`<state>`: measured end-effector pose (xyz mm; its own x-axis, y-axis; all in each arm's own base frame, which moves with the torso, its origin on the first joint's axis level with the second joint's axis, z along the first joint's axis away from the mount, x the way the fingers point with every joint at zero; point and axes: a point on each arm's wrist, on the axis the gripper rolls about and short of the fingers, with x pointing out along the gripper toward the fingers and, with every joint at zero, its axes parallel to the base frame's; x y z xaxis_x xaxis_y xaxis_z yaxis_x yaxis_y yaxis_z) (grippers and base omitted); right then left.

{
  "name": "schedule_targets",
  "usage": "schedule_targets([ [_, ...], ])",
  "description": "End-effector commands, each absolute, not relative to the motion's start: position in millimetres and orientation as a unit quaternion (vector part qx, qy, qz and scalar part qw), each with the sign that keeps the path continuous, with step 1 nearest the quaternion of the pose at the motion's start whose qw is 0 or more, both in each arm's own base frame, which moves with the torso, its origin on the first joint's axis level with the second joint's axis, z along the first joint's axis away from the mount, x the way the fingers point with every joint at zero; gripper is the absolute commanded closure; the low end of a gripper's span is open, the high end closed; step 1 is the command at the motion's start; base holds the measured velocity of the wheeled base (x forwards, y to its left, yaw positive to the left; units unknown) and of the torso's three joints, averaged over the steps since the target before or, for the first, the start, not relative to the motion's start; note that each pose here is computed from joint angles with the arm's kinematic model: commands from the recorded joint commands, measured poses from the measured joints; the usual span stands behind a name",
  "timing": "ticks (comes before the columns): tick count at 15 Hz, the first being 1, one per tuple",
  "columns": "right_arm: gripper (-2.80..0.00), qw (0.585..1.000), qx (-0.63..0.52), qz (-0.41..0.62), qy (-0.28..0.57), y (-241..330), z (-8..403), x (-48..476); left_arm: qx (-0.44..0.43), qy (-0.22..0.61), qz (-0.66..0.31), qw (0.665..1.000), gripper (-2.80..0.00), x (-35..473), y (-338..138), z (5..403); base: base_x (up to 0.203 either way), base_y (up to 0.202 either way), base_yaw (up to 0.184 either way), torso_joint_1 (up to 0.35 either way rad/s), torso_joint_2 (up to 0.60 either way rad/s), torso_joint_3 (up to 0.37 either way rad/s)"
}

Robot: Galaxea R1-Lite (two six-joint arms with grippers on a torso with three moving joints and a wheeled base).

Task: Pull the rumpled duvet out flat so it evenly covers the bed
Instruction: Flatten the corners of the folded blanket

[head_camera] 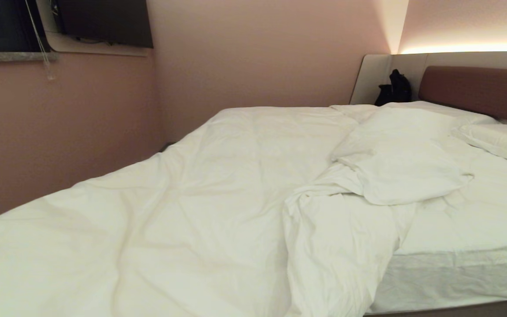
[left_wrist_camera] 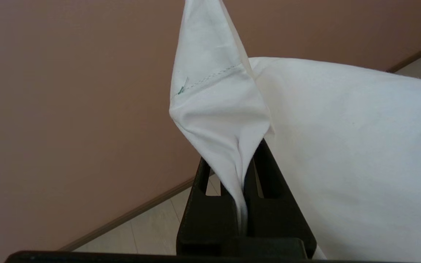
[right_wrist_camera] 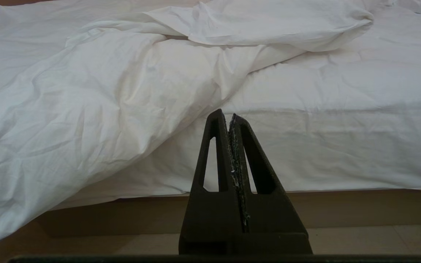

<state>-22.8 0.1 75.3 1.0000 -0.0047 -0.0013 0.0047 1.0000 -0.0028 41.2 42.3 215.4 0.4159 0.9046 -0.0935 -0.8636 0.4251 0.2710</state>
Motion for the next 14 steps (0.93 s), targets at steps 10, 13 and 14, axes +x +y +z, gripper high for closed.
schedule_targets([
  [10, 0.00, 1.000, -0.002, -0.002, 0.002, 0.1, 75.4, -22.7, 0.090, 0.113, 0.530, 0.836, -2.80, 42.0, 42.9, 216.4, 0.000, 0.000, 0.000, 0.000, 0.00, 0.000],
  [13, 0.00, 1.000, -0.002, -0.003, 0.002, 0.1, 75.4, -22.7, 0.089, 0.111, 0.531, 0.836, -2.80, 41.9, 42.9, 217.3, 0.000, 0.000, 0.000, 0.000, 0.00, 0.000],
  [14, 0.00, 1.000, -0.002, -0.002, 0.002, 0.1, 75.4, -22.7, 0.089, 0.111, 0.531, 0.836, -2.80, 41.9, 42.9, 217.3, 0.000, 0.000, 0.000, 0.000, 0.00, 0.000],
])
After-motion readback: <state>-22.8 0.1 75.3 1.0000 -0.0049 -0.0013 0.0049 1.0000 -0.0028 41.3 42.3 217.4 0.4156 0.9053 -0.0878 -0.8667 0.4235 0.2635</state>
